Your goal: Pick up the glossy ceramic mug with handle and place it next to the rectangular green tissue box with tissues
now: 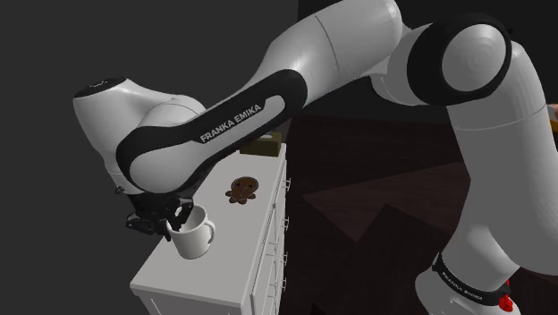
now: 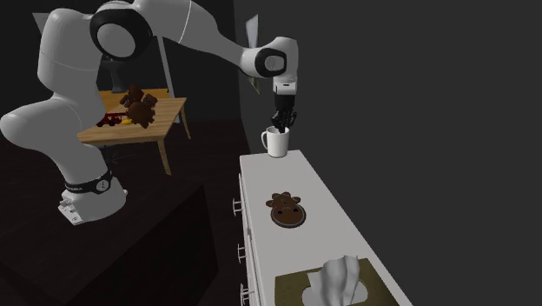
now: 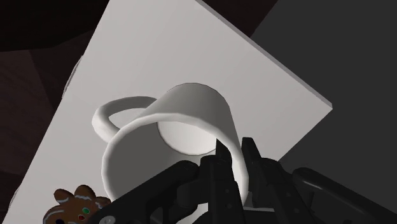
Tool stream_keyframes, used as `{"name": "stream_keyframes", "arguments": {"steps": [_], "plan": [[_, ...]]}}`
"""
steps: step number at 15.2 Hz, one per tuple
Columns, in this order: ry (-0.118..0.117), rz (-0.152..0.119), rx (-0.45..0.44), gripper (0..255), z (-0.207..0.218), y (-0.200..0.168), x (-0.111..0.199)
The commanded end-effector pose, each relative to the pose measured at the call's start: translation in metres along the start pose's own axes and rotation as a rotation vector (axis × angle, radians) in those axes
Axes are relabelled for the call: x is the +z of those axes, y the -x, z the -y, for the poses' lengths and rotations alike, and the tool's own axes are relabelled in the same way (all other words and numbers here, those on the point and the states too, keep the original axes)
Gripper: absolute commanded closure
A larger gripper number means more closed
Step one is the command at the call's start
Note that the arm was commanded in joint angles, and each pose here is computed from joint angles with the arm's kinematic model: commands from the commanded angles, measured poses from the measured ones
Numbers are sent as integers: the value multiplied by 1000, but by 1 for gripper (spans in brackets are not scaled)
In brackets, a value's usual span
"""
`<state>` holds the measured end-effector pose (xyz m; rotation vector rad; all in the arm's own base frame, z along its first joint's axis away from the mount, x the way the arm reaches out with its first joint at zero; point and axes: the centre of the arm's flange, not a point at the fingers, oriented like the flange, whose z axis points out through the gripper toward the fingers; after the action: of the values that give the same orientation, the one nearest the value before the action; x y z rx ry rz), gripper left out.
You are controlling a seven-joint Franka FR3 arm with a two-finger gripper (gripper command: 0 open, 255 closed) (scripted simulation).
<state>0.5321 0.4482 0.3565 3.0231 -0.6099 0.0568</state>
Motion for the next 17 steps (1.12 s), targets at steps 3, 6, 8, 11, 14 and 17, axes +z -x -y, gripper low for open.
{"name": "stream_keyframes", "arguments": {"steps": [3, 6, 8, 11, 14, 17], "plan": [[0, 0, 0, 255, -1, 0, -22], [0, 0, 0, 255, -2, -1, -38], [0, 0, 0, 255, -2, -1, -48], [0, 0, 0, 255, -3, -2, -64], [0, 0, 0, 255, -4, -3, -80], [0, 0, 0, 255, -5, -3, -96]]}}
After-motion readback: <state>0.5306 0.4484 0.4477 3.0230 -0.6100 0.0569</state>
